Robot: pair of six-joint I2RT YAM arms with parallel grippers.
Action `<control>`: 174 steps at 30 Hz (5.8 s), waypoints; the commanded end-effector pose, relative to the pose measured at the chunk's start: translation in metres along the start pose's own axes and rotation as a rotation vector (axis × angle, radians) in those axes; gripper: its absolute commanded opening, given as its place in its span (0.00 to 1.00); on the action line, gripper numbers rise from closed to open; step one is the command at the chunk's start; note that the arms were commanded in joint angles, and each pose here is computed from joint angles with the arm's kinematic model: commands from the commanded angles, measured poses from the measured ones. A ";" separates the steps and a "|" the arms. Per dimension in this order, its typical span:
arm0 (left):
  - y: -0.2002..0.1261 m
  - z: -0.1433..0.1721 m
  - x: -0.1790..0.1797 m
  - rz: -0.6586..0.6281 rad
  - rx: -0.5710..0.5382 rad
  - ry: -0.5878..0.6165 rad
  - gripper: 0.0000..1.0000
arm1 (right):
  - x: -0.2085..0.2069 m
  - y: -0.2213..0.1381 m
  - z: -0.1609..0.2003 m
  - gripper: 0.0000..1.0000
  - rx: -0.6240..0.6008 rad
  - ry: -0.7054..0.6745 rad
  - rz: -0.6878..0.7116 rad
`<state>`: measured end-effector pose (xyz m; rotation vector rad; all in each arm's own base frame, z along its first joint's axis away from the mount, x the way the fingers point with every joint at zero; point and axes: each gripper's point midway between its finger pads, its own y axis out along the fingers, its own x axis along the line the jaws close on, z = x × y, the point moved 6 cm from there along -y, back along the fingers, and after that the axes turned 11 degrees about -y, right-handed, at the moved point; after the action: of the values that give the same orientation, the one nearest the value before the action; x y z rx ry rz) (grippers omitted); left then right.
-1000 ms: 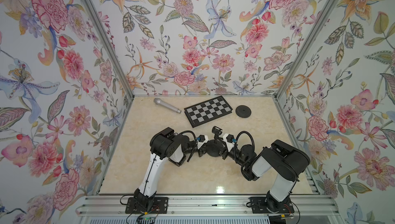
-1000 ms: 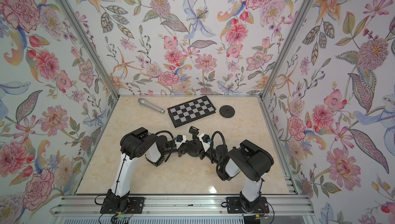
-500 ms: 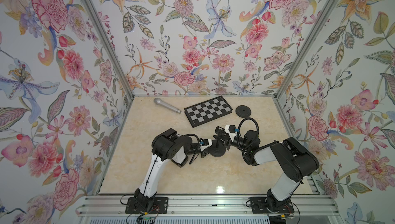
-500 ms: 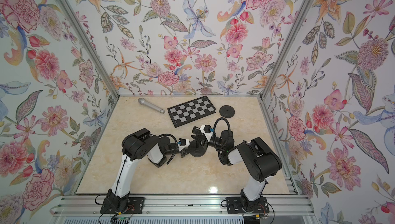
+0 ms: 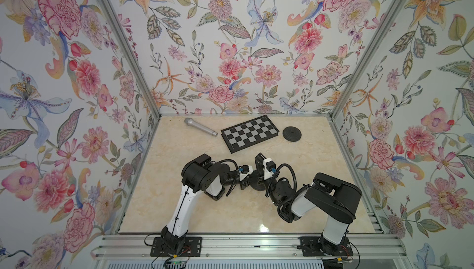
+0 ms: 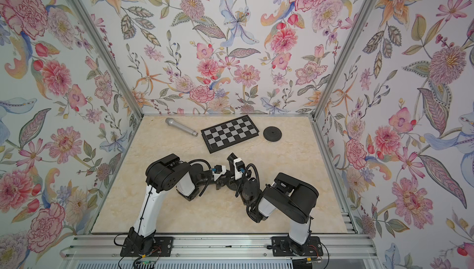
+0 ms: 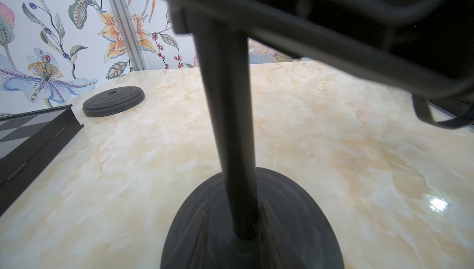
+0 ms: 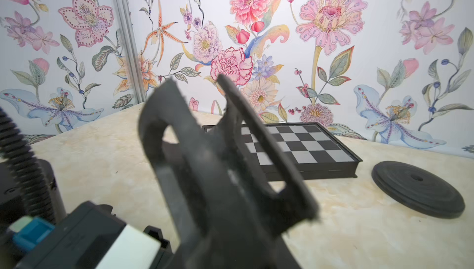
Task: Assemble a microphone stand
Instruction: Screw the microphone stand pole into the microphone stand base.
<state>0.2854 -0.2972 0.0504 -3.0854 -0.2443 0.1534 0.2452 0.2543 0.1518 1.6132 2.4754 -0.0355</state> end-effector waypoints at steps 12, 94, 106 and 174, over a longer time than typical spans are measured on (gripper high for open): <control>-0.022 -0.006 0.016 -0.023 -0.113 -0.117 0.37 | 0.012 -0.028 0.009 0.55 -0.032 0.060 -0.654; -0.008 0.006 0.003 -0.195 -0.025 0.021 0.36 | 0.005 -0.042 0.014 0.41 0.097 -0.073 -0.351; -0.004 0.015 -0.005 -0.144 0.021 0.034 0.37 | -0.039 -0.038 -0.004 0.63 0.035 -0.181 -0.906; 0.003 0.034 -0.002 -0.107 0.134 -0.022 0.43 | 0.019 -0.027 0.028 0.18 0.221 -0.047 -0.206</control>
<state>0.2784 -0.3065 0.0549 -3.0760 -0.2991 0.0789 0.2308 0.2487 0.1619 1.4799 2.5432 -0.1764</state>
